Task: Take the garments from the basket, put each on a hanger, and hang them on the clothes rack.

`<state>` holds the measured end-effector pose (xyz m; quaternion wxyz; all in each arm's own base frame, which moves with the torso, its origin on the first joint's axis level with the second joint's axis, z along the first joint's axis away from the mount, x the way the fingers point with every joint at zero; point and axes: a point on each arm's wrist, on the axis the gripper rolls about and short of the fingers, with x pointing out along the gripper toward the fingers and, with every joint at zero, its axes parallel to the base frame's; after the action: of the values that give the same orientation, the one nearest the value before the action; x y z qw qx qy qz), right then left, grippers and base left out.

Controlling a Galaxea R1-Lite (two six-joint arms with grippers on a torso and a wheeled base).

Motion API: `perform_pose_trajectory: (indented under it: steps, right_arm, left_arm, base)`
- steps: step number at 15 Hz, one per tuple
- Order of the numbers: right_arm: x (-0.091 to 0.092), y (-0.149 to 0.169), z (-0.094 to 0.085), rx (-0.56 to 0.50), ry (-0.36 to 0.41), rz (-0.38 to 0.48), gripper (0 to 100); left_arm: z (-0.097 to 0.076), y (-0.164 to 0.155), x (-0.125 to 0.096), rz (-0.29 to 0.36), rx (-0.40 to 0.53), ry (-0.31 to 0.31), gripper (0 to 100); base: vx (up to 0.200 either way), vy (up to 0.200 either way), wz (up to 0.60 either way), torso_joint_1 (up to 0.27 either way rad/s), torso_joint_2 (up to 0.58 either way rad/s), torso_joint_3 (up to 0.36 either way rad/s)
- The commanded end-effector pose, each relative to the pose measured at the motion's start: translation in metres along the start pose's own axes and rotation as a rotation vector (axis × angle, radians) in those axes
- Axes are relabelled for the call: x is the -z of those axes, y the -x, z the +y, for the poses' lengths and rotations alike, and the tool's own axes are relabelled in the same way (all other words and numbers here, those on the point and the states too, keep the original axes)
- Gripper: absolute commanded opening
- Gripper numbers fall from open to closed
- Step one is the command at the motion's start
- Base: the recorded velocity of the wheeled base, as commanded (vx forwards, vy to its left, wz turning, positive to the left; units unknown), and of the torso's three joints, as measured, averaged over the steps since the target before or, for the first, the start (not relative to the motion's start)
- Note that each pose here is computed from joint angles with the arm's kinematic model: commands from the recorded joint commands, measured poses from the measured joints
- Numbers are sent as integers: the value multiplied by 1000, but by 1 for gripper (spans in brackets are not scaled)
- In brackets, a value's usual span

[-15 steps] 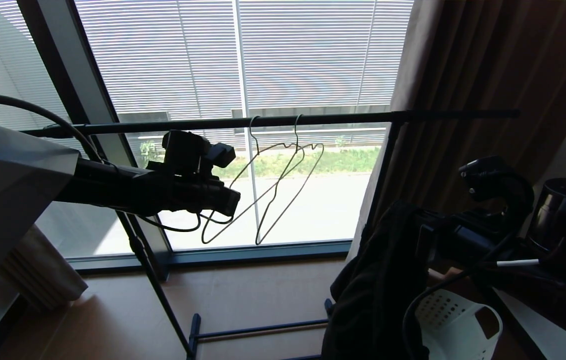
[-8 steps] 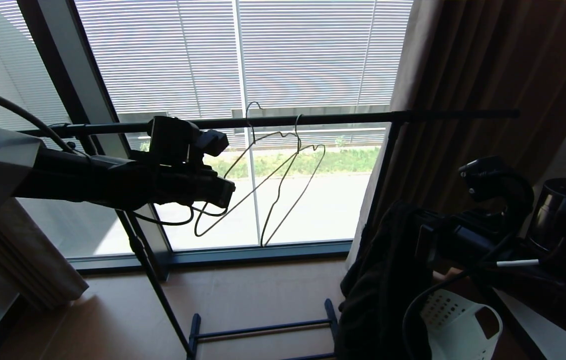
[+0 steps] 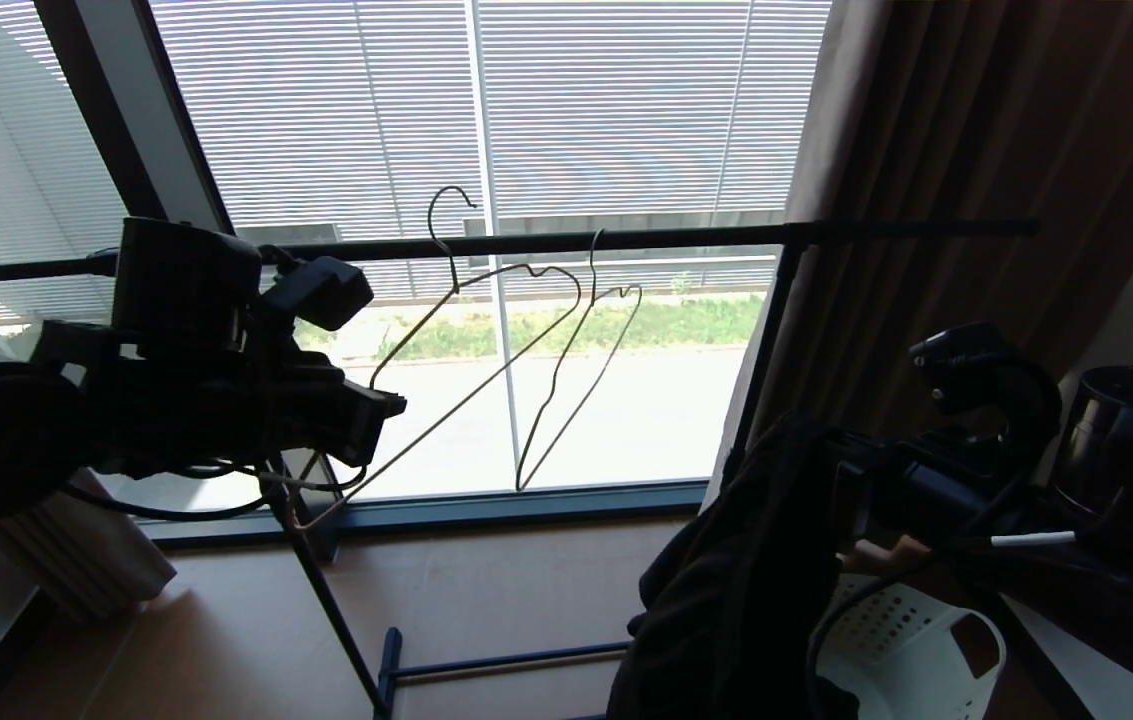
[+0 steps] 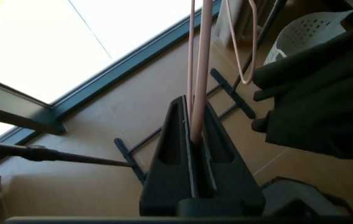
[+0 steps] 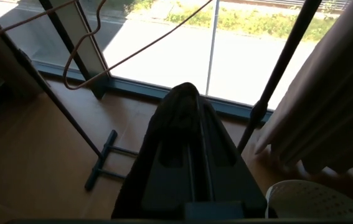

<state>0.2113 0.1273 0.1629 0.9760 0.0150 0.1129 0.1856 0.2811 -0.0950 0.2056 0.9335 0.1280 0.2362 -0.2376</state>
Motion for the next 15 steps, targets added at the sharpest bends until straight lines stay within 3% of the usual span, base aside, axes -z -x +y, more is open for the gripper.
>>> perform_pose_trajectory:
  steps: [1, 4, 7, 8, 9, 13, 15]
  right_arm:
    - [4, 3, 5, -17, 21, 13, 0]
    - [6, 2, 9, 52, 122, 11, 0]
    - [1, -14, 11, 155, 215, 2, 0]
    - [1, -14, 11, 155, 215, 2, 0]
    - [-2, -21, 13, 203, 246, -5, 0]
    - [-12, -33, 20, 281, 281, -27, 0]
    - [-18, -34, 26, 272, 314, -43, 0]
  left_arm:
    - [-13, 74, 22, -72, -23, -29, 0]
    - [-33, 131, 82, -91, -33, -54, 0]
    - [-48, 152, 129, -80, -7, -183, 0]
    - [-48, 152, 129, -80, -7, -183, 0]
    - [-55, 155, 138, -99, 91, -198, 0]
    - [-63, 152, 144, -102, 235, -214, 0]
    - [-68, 143, 140, -64, 304, -194, 0]
  base:
    - [0, 0, 0, 0, 0, 0]
    - [0, 0, 0, 0, 0, 0]
    - [0, 0, 0, 0, 0, 0]
    - [0, 0, 0, 0, 0, 0]
    - [0, 0, 0, 0, 0, 0]
    - [0, 0, 0, 0, 0, 0]
    - [0, 0, 0, 0, 0, 0]
